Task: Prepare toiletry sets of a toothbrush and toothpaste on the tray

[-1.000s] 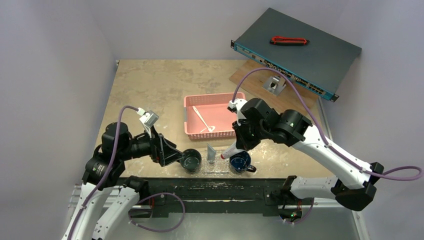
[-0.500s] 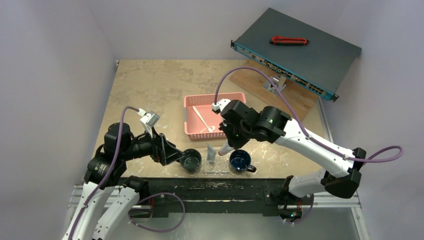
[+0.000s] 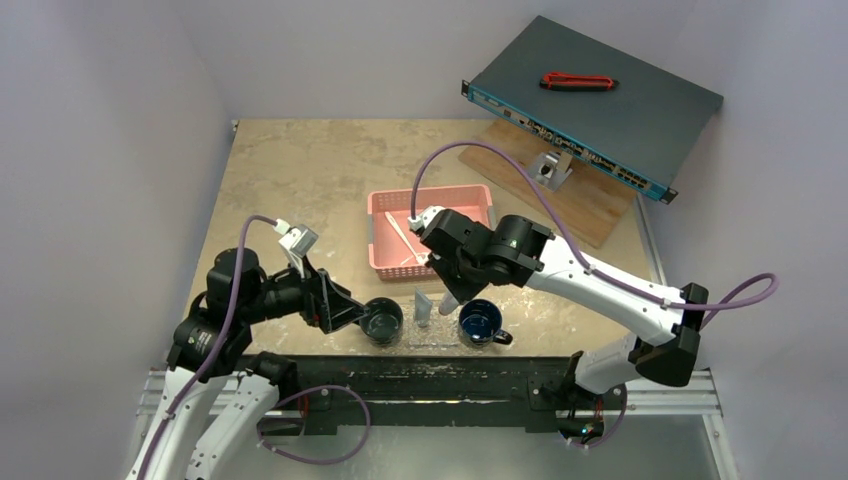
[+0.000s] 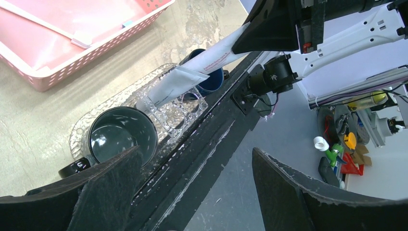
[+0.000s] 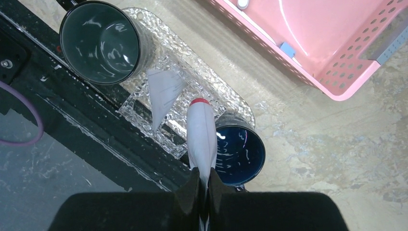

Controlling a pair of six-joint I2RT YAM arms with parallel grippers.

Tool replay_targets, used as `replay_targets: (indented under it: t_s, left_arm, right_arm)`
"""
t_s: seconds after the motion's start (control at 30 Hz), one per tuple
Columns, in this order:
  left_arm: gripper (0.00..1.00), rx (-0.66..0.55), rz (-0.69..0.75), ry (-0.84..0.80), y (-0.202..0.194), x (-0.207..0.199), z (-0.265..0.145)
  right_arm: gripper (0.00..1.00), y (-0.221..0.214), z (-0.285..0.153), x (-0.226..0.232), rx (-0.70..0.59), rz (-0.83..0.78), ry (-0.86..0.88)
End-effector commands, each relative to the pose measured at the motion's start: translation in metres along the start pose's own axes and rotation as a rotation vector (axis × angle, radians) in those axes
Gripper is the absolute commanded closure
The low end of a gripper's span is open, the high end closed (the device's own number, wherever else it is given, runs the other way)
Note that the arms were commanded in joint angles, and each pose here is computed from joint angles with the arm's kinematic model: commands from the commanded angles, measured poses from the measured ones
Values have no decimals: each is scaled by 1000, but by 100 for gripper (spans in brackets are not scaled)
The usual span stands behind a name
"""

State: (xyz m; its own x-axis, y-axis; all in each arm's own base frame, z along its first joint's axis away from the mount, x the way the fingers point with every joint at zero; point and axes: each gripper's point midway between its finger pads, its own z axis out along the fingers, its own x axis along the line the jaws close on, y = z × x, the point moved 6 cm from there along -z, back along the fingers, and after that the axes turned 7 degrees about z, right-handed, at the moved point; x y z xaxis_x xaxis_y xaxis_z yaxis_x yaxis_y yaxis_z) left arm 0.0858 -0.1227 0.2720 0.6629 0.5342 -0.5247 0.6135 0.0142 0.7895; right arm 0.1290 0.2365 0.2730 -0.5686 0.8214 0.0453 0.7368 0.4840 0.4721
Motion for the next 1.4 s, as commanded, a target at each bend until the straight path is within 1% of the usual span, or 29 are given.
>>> replay_targets:
  t_s: [0.0, 0.7, 1.37]
  left_arm:
    - [17, -15, 37, -12, 1, -1, 0]
    - [17, -17, 38, -17, 0, -1, 0]
    - [17, -11, 33, -16, 0, 0, 1]
  right_arm:
    - [100, 13, -7, 7, -63, 23, 17]
    - [100, 12, 22, 16, -13, 3, -1]
    - [100, -1, 49, 12, 42, -13, -70]
